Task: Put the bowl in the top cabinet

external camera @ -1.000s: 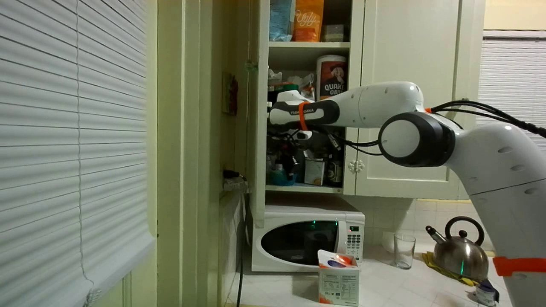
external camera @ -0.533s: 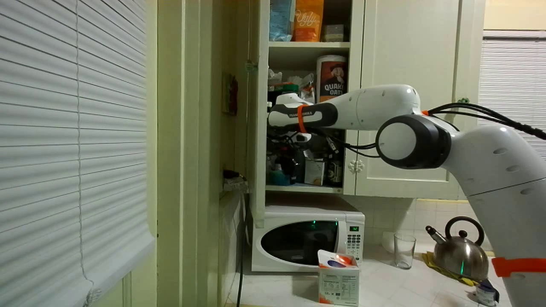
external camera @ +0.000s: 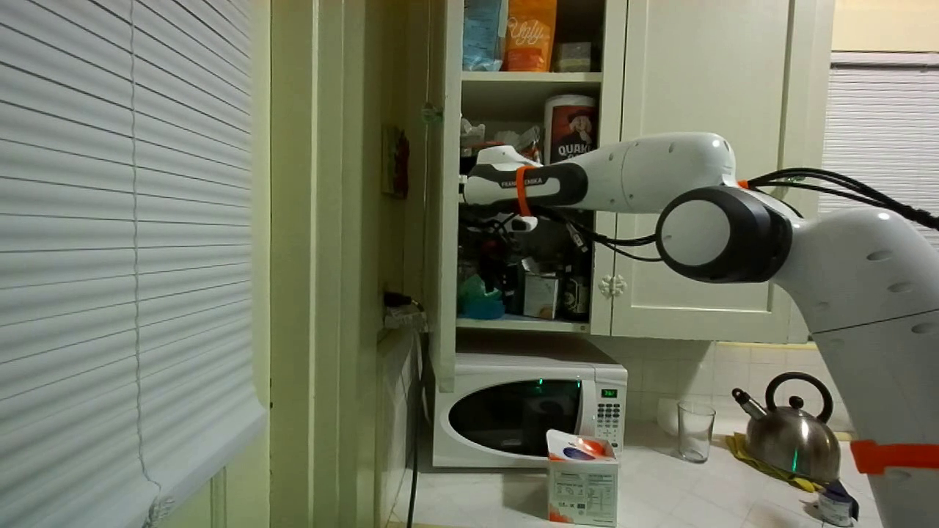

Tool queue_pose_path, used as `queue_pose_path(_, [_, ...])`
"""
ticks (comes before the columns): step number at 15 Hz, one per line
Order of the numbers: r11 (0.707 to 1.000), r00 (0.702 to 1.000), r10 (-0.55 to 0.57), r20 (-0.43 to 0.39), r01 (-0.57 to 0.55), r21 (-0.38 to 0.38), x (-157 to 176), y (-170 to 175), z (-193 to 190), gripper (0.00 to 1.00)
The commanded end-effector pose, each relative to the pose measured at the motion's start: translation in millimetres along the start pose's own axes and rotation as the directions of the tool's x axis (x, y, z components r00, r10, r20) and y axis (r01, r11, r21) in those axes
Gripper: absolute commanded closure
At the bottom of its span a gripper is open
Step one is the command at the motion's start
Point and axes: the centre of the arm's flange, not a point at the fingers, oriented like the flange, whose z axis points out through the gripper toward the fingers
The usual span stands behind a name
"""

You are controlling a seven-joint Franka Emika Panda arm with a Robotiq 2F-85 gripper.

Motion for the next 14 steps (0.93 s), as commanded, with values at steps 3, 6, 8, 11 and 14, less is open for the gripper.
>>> queue_pose_path(3, [1.000, 1.000, 0.001, 0.020, -0.002, 0.016, -7.5, 31.0, -14.9, 0.00])
queue_pose_path(6, [0.999, 1.000, -0.006, 0.011, 0.005, 0.039, -7.7, 43.7, -26.4, 0.00])
queue_pose_path(8, [0.998, 1.000, -0.007, -0.001, 0.007, 0.060, -4.5, 59.1, -40.2, 0.00])
queue_pose_path(11, [1.000, 1.000, -0.017, -0.025, 0.017, 0.011, 11.3, 93.4, -58.3, 0.00])
queue_pose_path(14, [0.997, 0.993, -0.066, -0.094, 0.063, -0.044, 39.4, 139.3, -71.5, 0.00])
